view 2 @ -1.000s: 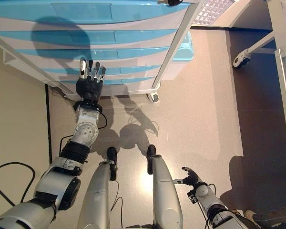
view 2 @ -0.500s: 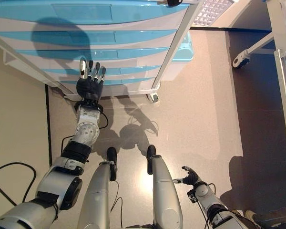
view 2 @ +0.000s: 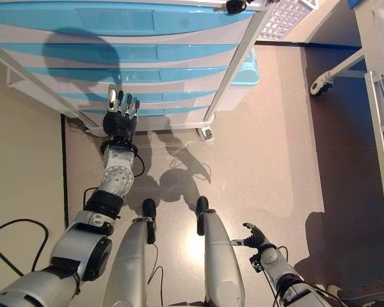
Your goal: Open the drawer and pick up the medicine
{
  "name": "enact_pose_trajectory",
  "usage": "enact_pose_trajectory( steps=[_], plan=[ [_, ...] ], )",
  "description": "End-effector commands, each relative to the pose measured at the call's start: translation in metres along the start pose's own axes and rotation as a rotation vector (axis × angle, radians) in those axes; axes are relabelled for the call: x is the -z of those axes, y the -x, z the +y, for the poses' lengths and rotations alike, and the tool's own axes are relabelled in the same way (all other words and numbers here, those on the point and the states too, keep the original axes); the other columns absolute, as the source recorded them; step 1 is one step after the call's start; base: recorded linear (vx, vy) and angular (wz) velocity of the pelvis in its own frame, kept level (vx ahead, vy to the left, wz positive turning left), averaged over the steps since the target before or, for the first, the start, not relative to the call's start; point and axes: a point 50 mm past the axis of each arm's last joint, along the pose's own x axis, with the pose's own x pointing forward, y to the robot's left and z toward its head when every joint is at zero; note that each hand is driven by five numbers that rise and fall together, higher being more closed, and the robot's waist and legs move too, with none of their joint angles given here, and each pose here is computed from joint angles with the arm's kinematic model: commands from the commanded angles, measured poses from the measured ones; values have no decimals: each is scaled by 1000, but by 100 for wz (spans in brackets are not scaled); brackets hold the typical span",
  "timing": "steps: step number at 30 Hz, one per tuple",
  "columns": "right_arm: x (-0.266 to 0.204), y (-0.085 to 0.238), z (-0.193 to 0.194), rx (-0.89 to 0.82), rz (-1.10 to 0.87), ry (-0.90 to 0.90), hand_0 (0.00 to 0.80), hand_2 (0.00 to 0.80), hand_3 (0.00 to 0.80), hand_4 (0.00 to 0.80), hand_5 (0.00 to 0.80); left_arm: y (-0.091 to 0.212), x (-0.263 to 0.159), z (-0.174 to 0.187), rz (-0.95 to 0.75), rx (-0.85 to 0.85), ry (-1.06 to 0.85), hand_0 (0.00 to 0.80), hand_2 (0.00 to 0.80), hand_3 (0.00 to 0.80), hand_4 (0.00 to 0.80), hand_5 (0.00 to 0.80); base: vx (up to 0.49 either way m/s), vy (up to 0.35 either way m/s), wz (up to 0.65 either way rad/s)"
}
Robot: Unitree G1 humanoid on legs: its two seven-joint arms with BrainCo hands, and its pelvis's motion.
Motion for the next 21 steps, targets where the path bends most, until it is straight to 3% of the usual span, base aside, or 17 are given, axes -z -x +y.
enact_pose_trajectory(
  steps=[1, 11, 21],
  plan=[
    [21, 7, -6, 28, 54, 20, 0, 0, 0, 0, 0, -2, 5, -9, -15, 26, -15, 0, 0, 0, 0, 0, 0, 0, 0],
    [26, 9, -7, 37, 71, 15, 0, 0, 0, 0, 0, 0, 6, -6, -4, 33, -41, 0, 0, 0, 0, 0, 0, 0, 0],
    [35, 12, -12, 16, 98, 30, 0, 0, 0, 0, 0, -4, -5, -65, -4, 333, -48, 0, 0, 0, 0, 0, 0, 0, 0]
  ],
)
